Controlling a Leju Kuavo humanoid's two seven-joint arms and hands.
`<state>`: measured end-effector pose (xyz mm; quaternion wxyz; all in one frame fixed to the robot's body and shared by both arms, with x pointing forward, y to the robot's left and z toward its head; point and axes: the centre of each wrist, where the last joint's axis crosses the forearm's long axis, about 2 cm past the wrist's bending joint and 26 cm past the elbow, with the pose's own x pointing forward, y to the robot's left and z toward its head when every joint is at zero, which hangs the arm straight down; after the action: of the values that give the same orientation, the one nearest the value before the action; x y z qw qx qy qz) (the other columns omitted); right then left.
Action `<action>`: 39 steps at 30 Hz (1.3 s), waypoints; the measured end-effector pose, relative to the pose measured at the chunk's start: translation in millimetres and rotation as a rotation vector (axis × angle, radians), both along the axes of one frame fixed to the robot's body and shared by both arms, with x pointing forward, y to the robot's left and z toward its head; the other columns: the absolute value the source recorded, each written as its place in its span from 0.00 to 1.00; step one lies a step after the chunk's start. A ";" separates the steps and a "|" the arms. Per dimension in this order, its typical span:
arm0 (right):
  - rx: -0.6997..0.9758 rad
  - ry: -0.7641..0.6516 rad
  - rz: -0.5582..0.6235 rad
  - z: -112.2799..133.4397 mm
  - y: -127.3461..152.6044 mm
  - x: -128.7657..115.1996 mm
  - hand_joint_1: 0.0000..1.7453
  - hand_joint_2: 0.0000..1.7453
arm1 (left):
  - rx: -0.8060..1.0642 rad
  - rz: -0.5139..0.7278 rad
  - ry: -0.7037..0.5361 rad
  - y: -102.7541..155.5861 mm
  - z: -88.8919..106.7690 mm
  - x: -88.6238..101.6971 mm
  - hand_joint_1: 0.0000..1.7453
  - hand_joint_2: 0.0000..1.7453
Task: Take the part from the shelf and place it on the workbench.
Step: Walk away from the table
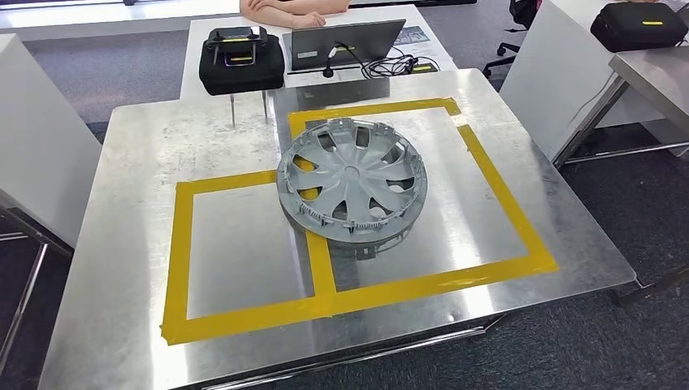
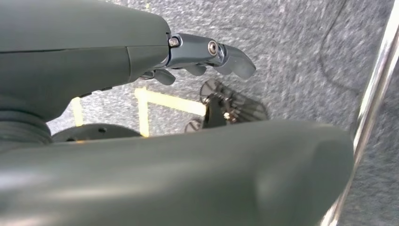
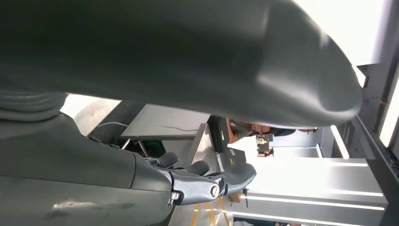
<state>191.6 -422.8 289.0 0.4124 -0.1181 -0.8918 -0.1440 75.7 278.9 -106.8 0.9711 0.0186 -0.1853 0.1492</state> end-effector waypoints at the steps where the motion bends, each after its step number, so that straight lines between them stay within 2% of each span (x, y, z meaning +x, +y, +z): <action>1: -0.001 0.000 0.000 0.3 -0.1 0.2 0.00 0.00 | -0.004 -0.003 0.008 -0.9 0.1 0.2 0.00 0.00; 15: -0.003 -0.012 0.027 4.1 3.8 8.8 0.00 0.00 | -0.016 -0.023 0.017 -1.1 0.1 0.5 0.00 0.00; 39: 0.002 0.014 0.036 -5.7 5.4 13.1 0.00 0.00 | -0.019 -0.024 0.028 2.1 -0.1 -0.3 0.00 0.00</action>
<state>204.7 -417.5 283.3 0.4211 -0.1025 -0.8908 -0.1368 75.4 281.0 -106.9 0.9755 0.0094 -0.1705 0.1389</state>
